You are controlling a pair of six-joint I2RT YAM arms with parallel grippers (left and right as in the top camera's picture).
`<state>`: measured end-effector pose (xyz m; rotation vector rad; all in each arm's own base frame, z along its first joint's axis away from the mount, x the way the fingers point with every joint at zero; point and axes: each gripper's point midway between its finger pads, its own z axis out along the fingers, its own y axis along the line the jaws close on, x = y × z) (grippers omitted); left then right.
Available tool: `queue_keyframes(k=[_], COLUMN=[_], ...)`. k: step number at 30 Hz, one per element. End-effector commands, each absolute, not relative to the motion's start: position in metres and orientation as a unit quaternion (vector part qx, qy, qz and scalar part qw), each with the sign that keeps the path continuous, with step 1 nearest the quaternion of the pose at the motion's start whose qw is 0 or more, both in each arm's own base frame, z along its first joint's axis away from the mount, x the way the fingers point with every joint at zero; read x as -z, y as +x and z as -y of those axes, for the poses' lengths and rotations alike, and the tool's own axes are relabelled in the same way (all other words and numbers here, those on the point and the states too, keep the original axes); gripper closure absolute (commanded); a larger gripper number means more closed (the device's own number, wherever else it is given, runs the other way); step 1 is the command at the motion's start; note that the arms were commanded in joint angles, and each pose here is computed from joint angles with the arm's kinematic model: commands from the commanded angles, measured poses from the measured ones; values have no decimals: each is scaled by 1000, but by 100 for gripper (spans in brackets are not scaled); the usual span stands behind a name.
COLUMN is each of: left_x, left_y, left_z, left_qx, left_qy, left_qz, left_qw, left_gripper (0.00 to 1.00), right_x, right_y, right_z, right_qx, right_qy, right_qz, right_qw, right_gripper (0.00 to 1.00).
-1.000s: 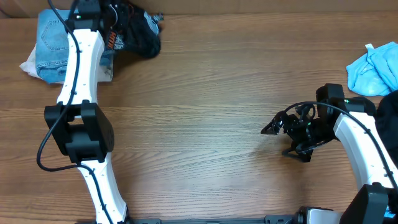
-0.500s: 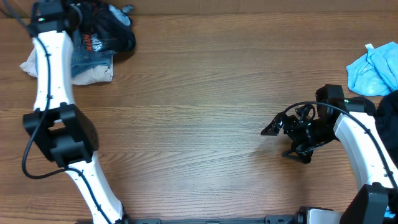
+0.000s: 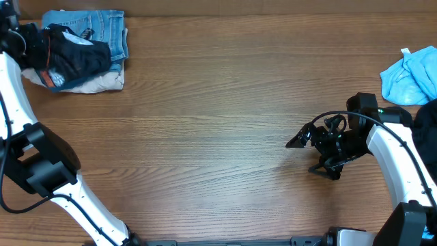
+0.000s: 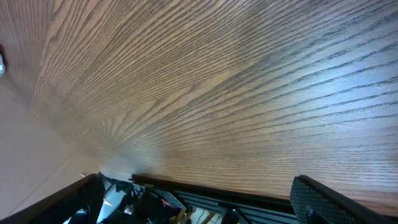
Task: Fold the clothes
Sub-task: 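Lower and release the jersey on top of the jeans stack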
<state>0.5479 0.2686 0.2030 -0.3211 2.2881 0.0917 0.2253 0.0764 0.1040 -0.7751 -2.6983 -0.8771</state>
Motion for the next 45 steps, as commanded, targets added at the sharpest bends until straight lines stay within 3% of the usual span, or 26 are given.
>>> queue_keyframes(k=[1,9,12,17,20,26,38,41,45], left_x=[-207,-208,-202,-177,-164,-148,-133,-110,-89], left_y=[558,565,563,546,540,530,501,495,502], left_z=[-253,-215,-198,-150,-127,-117,-140,-146,-149], left_qx=[11,92,113,142,94,-35,-185,-212,-225], left_qy=[-145,-138,-143,-132,-72,-53,-122,-61,-7], left_qz=[-899,-896,-902,-930,-954,-974,-963,-967,-966], left_qw=[414,411,392,311,277,219,153,124,127], left_gripper=[0,0,9,16,18,10,25,18,18], right_x=[-116,-116,-116,-116,-116,-116,-116,-116,-116], right_y=[233,232,233,237,238,237,237,237,236], right_z=[-78,-78,-78,-77,-77,-77,-77,-77,-77], right_qx=[311,311,311,313,313,313,315,315,314], right_qy=[-260,-260,-259,-256,-254,-248,-227,-227,-228], right_qz=[911,911,911,912,913,914,920,920,920], right_qw=[80,80,79,69,68,67,60,60,61], right_gripper=[0,0,0,0,0,0,0,0,0])
